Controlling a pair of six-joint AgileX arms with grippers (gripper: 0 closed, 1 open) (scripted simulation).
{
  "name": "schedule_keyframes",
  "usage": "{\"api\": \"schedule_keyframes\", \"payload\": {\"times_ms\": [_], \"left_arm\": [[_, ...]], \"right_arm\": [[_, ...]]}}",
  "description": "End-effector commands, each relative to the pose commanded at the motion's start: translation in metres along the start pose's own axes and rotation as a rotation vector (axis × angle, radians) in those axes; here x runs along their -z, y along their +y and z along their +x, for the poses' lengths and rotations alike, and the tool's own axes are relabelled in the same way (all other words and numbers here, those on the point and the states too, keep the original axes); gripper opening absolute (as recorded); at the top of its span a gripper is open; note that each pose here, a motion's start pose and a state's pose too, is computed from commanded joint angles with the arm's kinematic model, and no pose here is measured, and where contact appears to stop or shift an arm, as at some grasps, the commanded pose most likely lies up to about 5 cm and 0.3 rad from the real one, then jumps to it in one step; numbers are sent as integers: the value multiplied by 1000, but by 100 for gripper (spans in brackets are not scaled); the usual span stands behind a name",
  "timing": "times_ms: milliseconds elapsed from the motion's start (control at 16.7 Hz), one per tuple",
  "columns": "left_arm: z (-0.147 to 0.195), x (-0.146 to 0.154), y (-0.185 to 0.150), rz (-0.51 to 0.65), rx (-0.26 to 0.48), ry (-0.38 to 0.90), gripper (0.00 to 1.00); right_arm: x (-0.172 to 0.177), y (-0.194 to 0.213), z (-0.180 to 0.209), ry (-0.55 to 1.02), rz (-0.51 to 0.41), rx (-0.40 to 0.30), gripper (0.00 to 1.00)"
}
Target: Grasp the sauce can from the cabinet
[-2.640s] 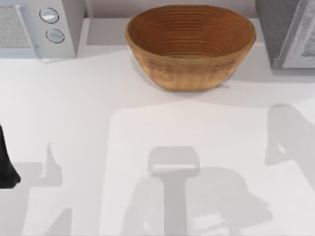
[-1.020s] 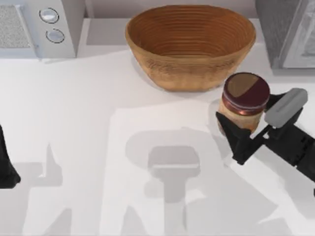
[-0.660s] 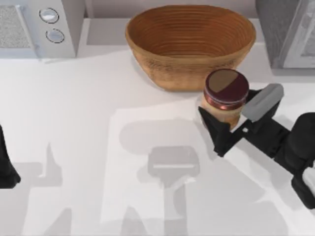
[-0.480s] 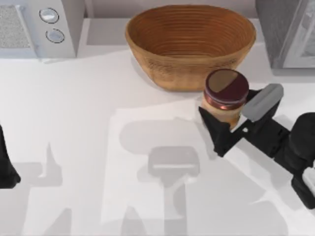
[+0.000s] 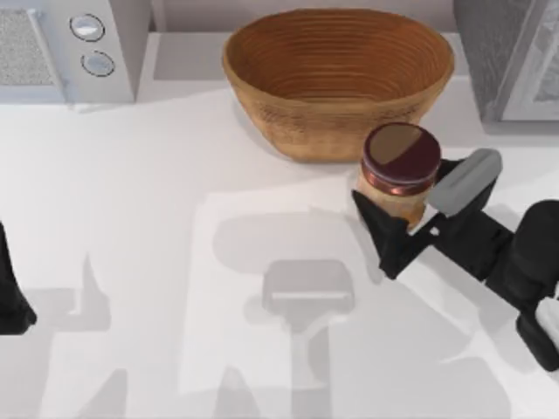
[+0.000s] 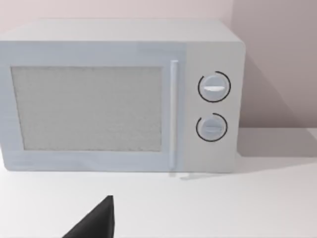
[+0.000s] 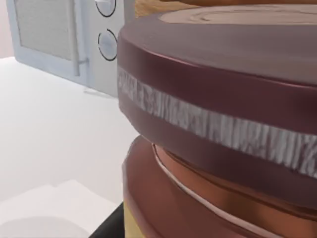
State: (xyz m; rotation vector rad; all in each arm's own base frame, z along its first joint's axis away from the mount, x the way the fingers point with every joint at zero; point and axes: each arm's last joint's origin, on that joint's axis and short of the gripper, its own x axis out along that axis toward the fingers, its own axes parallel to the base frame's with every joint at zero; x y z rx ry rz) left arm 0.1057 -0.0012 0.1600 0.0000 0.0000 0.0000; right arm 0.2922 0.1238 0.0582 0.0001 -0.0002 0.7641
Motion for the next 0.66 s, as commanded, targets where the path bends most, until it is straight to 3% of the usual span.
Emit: {"api": "schedule_keyframes", "payload": {"times_ms": [300, 660], "left_arm": [[0, 0, 0, 0, 0, 0, 100], [0, 0, 0, 0, 0, 0, 100]], "right_arm": [[0, 0, 0, 0, 0, 0, 98], [0, 0, 0, 0, 0, 0, 100]]}}
